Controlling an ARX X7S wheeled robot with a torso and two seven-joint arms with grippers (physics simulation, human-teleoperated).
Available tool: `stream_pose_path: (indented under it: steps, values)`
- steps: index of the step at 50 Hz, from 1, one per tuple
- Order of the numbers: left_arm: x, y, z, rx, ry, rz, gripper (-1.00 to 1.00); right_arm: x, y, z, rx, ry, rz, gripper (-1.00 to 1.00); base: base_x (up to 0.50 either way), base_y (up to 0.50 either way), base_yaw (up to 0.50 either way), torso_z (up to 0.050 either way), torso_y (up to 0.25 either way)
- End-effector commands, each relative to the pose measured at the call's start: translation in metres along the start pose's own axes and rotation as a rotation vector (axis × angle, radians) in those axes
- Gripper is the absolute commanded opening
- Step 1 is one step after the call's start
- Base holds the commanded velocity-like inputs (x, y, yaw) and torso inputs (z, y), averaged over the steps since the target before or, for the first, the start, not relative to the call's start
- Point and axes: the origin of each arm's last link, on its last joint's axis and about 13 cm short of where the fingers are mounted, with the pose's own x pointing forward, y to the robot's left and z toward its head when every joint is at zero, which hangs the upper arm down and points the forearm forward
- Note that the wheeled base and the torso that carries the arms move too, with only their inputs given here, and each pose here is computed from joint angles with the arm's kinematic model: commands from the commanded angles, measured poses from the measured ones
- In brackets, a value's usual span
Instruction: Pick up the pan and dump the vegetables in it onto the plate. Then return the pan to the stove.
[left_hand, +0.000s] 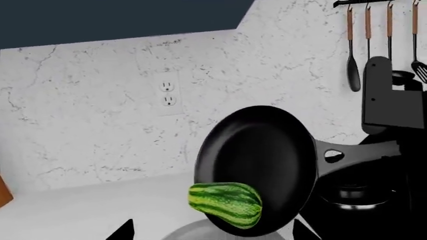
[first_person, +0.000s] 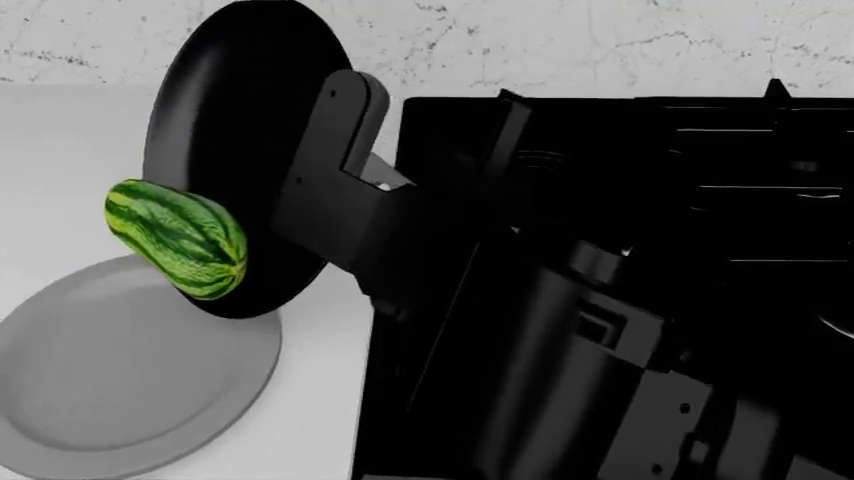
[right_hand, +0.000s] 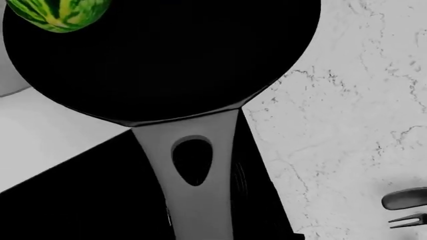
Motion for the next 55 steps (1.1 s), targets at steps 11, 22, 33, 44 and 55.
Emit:
stream_pose_path:
  steps: [11, 22, 33, 44, 55]
  values:
    - [0.001, 0.003, -0.002, -0.047, 0.008, -0.040, 1.00, -0.047, -0.061, 0.046, -0.079, -0.146, -0.406, -1.00, 0.00, 0.00, 0.00, 0.001, 0.002]
    - [0.000, 0.002, -0.002, -0.070, 0.009, -0.057, 1.00, -0.054, -0.069, 0.051, -0.154, -0.123, -0.454, -1.00, 0.00, 0.00, 0.00, 0.001, 0.003]
    - [-0.003, 0.003, -0.003, -0.085, 0.010, -0.069, 1.00, -0.061, -0.074, 0.063, -0.279, -0.084, -0.514, -1.00, 0.00, 0.00, 0.00, 0.001, 0.002]
    - [-0.004, 0.004, -0.005, -0.085, 0.010, -0.065, 1.00, -0.060, -0.071, 0.052, -0.200, -0.093, -0.517, -1.00, 0.00, 0.00, 0.00, 0.001, 0.002]
    - [-0.003, 0.006, -0.008, -0.080, 0.023, -0.058, 1.00, -0.056, -0.045, -0.022, 0.229, -0.078, -0.478, -1.00, 0.00, 0.00, 0.00, 0.001, 0.002]
